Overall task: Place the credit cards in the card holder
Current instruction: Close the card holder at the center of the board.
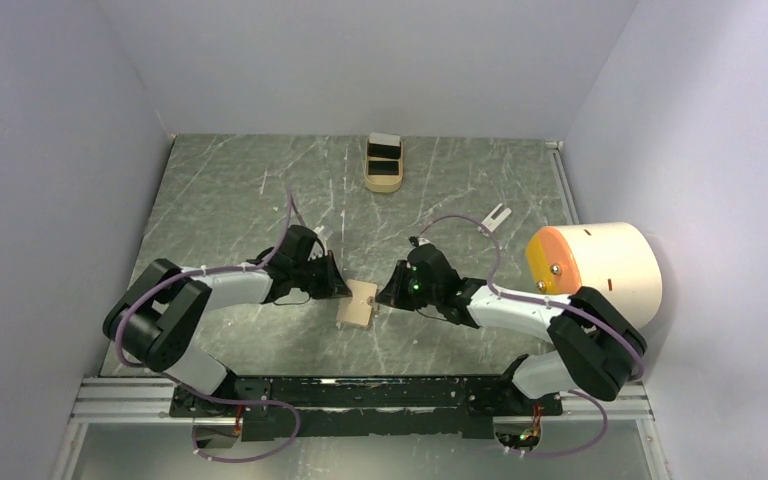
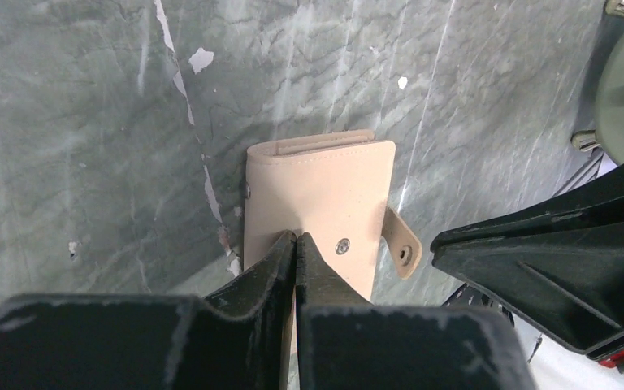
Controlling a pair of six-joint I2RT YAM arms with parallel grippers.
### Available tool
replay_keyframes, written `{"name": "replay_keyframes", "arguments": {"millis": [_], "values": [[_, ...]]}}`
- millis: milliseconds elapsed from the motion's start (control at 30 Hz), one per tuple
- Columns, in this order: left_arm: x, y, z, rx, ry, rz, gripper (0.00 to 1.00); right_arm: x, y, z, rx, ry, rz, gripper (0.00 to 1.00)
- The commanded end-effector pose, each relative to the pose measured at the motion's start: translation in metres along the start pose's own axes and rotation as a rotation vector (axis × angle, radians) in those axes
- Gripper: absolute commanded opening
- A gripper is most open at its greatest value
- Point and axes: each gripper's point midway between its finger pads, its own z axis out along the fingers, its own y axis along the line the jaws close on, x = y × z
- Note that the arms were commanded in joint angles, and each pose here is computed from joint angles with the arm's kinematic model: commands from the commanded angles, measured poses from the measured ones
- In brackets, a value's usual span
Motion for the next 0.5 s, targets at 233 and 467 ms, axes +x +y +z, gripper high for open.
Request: {"name": "replay_keyframes", "arguments": {"millis": [233, 467], "values": [[0.003, 0.003, 0.011, 0.019, 0.006, 0.015, 0.09, -0.007, 0.005, 0.009, -0.071, 0.010, -0.008, 0.13], [0.004, 0.005, 0.012, 0.014, 0.008, 0.009, 0.09, -0.005, 0.002, 0.014, -0.059, 0.023, -0.005, 0.13]]}}
